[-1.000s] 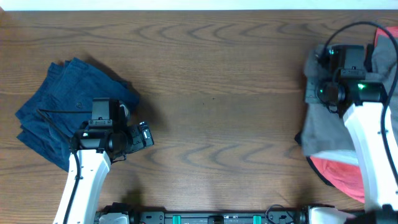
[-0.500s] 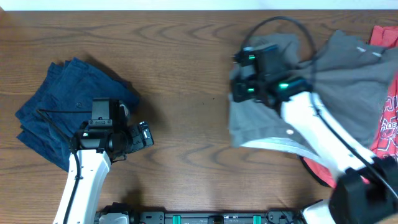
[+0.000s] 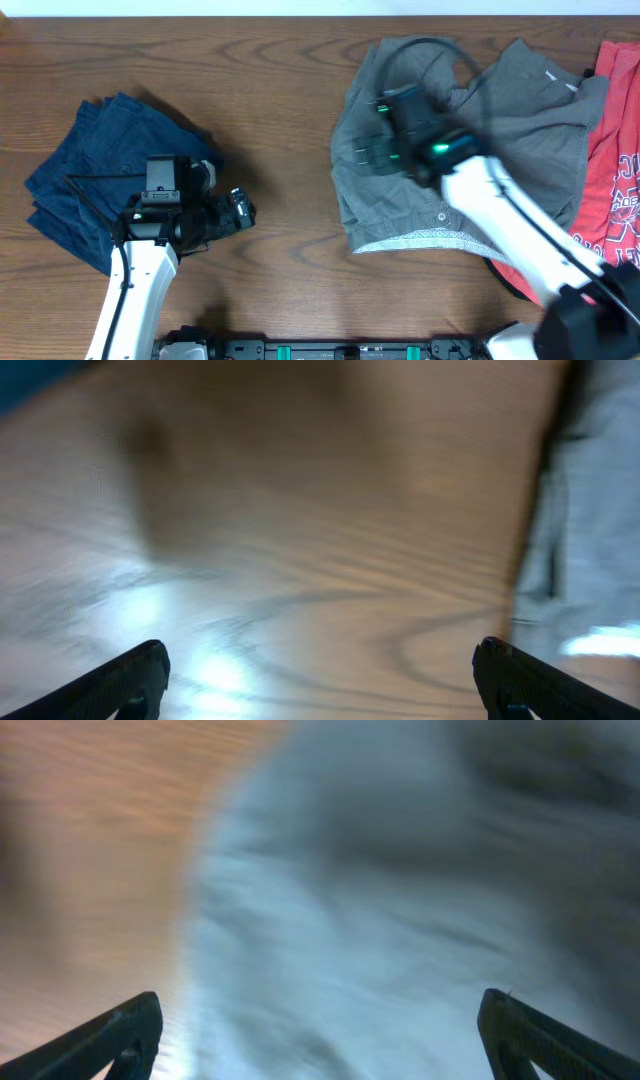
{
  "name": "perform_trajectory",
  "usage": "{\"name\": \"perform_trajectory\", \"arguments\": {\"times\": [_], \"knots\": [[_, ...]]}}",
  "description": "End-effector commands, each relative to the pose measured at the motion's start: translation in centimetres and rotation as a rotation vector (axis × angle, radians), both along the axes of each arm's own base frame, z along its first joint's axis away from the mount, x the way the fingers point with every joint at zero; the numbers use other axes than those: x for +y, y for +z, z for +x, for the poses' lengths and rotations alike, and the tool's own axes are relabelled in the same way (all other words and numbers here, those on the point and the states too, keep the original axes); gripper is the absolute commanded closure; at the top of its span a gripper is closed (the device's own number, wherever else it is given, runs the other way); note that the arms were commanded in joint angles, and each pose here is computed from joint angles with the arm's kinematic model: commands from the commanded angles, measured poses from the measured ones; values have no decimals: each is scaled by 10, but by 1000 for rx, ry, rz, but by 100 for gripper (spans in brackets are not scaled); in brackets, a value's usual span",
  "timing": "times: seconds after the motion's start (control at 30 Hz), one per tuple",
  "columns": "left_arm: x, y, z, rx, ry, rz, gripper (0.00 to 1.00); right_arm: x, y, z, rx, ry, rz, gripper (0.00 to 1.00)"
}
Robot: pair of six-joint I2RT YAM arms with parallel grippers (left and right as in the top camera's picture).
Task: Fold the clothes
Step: 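Drag the grey shorts leftward to the table center with the right gripper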
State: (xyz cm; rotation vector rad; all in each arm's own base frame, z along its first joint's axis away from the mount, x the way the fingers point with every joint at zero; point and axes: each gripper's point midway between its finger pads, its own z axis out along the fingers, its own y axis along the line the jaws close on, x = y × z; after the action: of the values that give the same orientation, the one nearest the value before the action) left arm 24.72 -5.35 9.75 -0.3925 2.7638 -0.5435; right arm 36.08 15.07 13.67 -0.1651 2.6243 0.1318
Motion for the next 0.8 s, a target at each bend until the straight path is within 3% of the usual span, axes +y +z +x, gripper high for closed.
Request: {"name": "perform_trajectory", "arguments": {"times": [0.0, 0.17, 0.37, 0.77], "knots": [[-25, 13, 6, -30, -41, -135, 2, -82, 22, 2, -30, -284, -83, 1], [-56, 2, 8, 15, -76, -176, 2, -157, 11, -31, 135, -492, -74, 1], [-110, -24, 2, 102, -170, -200, 2, -208, 4, -58, 234, -649, -84, 1], [-210, -85, -16, 228, -231, -262, 0, -233, 2, -74, 282, -729, -84, 1]]}}
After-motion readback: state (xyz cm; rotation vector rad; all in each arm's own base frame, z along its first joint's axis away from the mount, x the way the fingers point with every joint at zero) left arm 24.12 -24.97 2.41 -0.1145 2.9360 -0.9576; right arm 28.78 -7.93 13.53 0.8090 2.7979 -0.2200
